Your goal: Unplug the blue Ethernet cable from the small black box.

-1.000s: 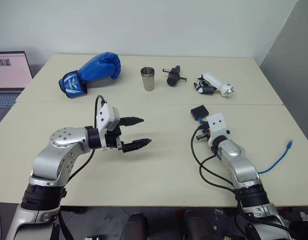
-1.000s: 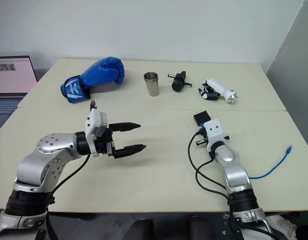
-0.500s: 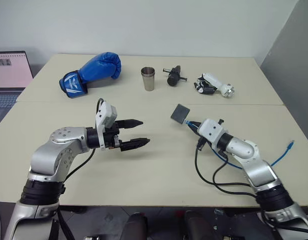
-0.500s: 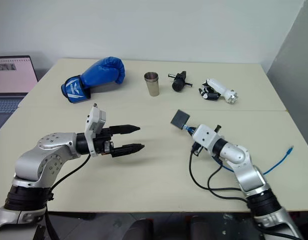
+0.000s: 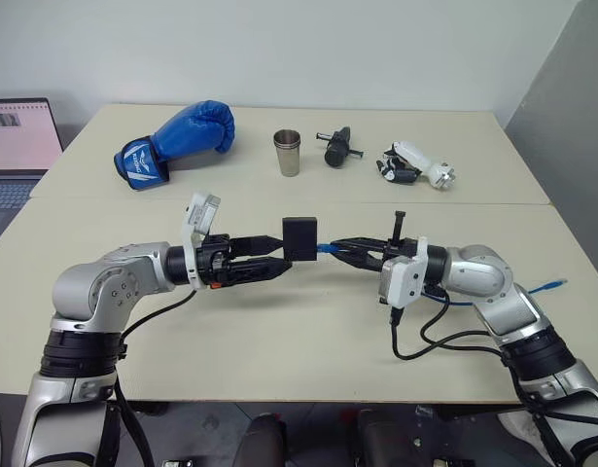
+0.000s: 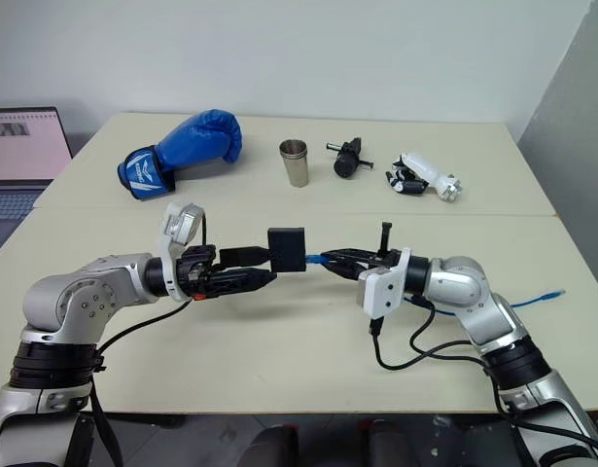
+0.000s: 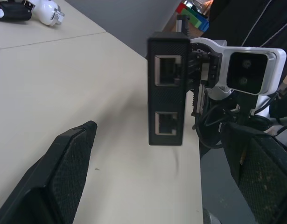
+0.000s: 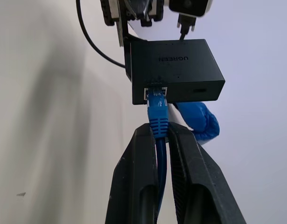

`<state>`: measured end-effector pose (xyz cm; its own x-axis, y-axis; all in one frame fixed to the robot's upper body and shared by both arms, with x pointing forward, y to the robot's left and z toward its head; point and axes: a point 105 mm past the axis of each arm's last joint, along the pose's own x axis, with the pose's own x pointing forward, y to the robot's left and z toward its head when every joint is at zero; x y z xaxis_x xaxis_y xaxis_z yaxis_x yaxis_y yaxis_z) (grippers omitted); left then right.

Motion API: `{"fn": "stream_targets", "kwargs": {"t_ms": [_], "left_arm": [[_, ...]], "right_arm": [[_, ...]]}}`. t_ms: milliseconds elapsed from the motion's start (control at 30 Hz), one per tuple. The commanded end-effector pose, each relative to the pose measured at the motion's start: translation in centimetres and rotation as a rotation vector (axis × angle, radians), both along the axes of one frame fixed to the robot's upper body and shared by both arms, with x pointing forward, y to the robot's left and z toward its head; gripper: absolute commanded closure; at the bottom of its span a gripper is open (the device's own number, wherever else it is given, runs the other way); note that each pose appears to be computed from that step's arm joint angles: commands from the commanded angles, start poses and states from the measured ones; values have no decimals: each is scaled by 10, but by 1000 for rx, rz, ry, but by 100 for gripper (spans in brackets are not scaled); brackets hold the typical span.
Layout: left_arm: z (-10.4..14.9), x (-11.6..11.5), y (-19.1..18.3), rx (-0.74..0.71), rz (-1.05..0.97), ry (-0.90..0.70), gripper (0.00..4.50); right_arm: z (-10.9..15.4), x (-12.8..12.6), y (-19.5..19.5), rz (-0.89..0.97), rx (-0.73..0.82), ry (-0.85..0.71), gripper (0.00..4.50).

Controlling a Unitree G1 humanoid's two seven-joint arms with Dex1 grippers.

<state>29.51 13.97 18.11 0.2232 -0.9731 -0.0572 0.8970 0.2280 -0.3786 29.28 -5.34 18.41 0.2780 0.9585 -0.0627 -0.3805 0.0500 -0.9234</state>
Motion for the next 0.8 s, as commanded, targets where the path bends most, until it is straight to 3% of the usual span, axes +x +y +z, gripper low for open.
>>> {"fn": "stream_targets", "kwargs": {"t_ms": [33, 267, 500, 800], "left_arm": [[14, -2, -3, -34, -11, -24, 0], [18, -1, -5, -64, -17, 3, 0], [14, -2, -6, -47, -30, 11, 118], [8, -1, -5, -17, -23, 2, 315]], "right_arm": [[11, -5, 6, 49, 7, -58, 441], [13, -6, 9, 74, 7, -72, 441], [12, -8, 11, 86, 1, -79, 441], [9, -8, 13, 88, -17, -83, 441]]}}
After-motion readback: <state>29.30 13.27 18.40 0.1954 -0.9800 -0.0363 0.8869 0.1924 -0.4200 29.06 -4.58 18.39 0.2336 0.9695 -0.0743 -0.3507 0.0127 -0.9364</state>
